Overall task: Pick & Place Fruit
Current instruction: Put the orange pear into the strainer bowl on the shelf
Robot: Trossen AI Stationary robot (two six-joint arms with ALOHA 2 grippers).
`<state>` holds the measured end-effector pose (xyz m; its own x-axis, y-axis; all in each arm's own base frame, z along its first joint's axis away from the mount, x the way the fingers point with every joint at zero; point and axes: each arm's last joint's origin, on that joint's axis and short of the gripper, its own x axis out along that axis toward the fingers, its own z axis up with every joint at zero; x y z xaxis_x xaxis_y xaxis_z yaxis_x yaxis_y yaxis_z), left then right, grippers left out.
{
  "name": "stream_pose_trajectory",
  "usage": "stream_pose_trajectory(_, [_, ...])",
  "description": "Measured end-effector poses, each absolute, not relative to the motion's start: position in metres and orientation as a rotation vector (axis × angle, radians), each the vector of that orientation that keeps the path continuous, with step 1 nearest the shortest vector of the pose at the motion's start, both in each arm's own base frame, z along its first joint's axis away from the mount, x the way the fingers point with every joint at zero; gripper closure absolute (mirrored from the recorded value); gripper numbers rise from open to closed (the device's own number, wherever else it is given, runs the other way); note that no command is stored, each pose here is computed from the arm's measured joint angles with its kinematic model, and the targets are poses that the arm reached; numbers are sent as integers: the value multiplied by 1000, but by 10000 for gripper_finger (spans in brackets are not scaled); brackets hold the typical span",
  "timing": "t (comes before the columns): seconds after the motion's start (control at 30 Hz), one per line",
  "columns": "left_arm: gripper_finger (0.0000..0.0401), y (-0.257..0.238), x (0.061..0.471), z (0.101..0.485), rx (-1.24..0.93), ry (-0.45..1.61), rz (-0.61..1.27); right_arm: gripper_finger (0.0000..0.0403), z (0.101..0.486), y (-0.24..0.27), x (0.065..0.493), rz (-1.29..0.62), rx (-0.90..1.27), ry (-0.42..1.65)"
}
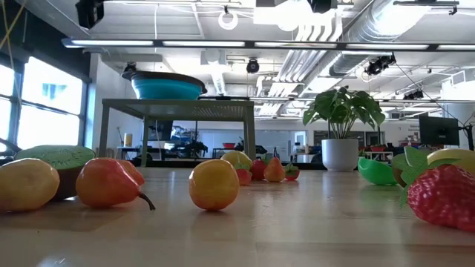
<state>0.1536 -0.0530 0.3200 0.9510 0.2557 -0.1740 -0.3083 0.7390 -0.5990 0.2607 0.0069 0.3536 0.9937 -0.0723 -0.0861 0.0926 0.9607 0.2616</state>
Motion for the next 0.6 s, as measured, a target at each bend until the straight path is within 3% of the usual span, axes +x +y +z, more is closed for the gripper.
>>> stream_pose_trajectory(0.6, [272,32,163,319,-639,19,626,399,354,-43,257,-307,146,63])
